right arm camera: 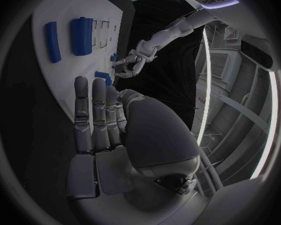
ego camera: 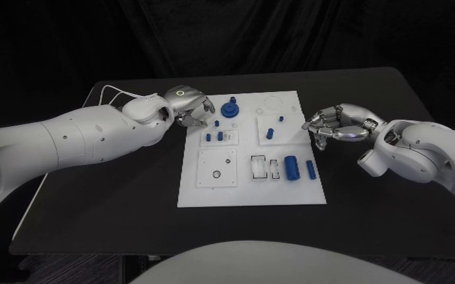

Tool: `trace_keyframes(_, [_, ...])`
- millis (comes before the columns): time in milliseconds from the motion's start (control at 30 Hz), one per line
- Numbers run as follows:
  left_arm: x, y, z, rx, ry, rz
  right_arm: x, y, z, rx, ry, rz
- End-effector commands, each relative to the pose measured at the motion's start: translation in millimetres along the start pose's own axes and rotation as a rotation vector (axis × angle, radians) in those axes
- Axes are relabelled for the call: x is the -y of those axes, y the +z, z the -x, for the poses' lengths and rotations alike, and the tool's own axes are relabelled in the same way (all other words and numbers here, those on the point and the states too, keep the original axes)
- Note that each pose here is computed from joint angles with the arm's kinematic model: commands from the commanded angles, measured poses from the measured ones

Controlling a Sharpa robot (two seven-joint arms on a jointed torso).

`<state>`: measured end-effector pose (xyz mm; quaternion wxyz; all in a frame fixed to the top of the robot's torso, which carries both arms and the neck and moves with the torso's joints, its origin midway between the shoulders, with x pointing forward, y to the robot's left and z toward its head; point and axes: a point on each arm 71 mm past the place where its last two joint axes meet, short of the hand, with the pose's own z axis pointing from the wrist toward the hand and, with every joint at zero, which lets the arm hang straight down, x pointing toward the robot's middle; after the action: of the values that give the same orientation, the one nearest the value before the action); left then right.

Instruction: Assemble the parts on the task board

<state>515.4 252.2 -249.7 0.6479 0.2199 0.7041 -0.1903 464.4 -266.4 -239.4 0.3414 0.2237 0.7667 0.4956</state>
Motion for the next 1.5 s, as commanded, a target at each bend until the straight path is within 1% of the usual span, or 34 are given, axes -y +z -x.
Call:
trace_keyframes(33, [-5.1,-5.4,4.4,0.068,0.010,0.001,2.3,-1.1,0.6,0.007,-0.002,-0.016])
trace_keyframes(200, [-13.5,-13.5,8.6,0.129,0.028,-0.006,1.8,-1.5,2.3,0.027,-0.007,-0.011])
trace_keyframes(333, [-19.0,-20.9,14.2,0.208,0.042,-0.016,-1.6,-0.6,4.5,0.045,-0.016,-0.003])
trace_keyframes(400, [-20.8,-25.4,18.5,0.267,0.018,-0.016,-5.7,0.7,7.2,0.057,-0.024,0.004])
trace_keyframes(500, [-22.0,-33.8,25.3,0.355,-0.067,0.000,-16.2,4.6,12.8,0.074,-0.054,0.016])
trace_keyframes(567, [-21.5,-40.1,29.6,0.409,-0.158,0.018,-26.5,8.5,17.1,0.080,-0.099,0.026])
trace_keyframes(600, [-20.9,-43.2,31.6,0.435,-0.223,0.030,-33.1,10.9,19.6,0.081,-0.131,0.031])
trace_keyframes(633, [-20.2,-45.9,33.1,0.454,-0.296,0.043,-39.8,13.5,21.9,0.080,-0.165,0.033])
trace_keyframes(667, [-19.7,-47.3,33.7,0.462,-0.345,0.052,-43.9,15.2,23.3,0.079,-0.187,0.034])
trace_keyframes(700, [-19.0,-48.7,33.9,0.465,-0.420,0.062,-49.6,17.8,25.0,0.076,-0.218,0.036])
trace_keyframes(767, [-17.2,-50.7,33.0,0.463,-0.607,0.086,-61.6,23.9,27.9,0.066,-0.295,0.039])
trace_keyframes(800, [-15.0,-51.0,31.6,0.459,-0.774,0.106,-70.3,28.9,29.4,0.055,-0.368,0.042])
trace_keyframes(867, [-10.8,-50.7,29.4,0.452,-0.988,0.121,-80.5,35.8,31.0,0.051,-0.479,0.047])
trace_keyframes(900, [-8.6,-50.8,28.7,0.451,-1.074,0.124,-84.5,39.0,31.5,0.051,-0.532,0.050])
trace_keyframes(933, [-6.2,-51.0,28.2,0.451,-1.149,0.126,-88.2,42.2,31.8,0.052,-0.585,0.053])
trace_keyframes(967, [-5.0,-51.1,28.1,0.452,-1.184,0.126,-89.9,43.7,31.9,0.053,-0.612,0.056])
trace_keyframes(1000, [-2.4,-51.4,28.0,0.453,-1.246,0.123,-93.1,46.8,32.0,0.055,-0.666,0.061])
trace_keyframes(1067, [4.7,-52.1,28.4,0.452,-1.367,0.106,-99.4,53.8,32.0,0.061,-0.796,0.072])
trace_keyframes(1167, [13.6,-52.8,29.7,0.443,-1.472,0.071,-103.7,60.6,32.0,0.064,-0.942,0.075])
trace_keyframes(1267, [20.5,-54.1,31.3,0.427,-1.552,0.025,-104.1,65.6,32.1,0.075,-1.059,0.071])
trace_keyframes(1400, [25.1,-58.0,32.8,0.408,-1.615,-0.019,-98.1,66.3,31.4,0.111,-1.124,0.082])
trace_keyframes(1500, [27.4,-62.4,33.7,0.400,-1.657,-0.033,-89.0,64.4,29.8,0.132,-1.141,0.083])
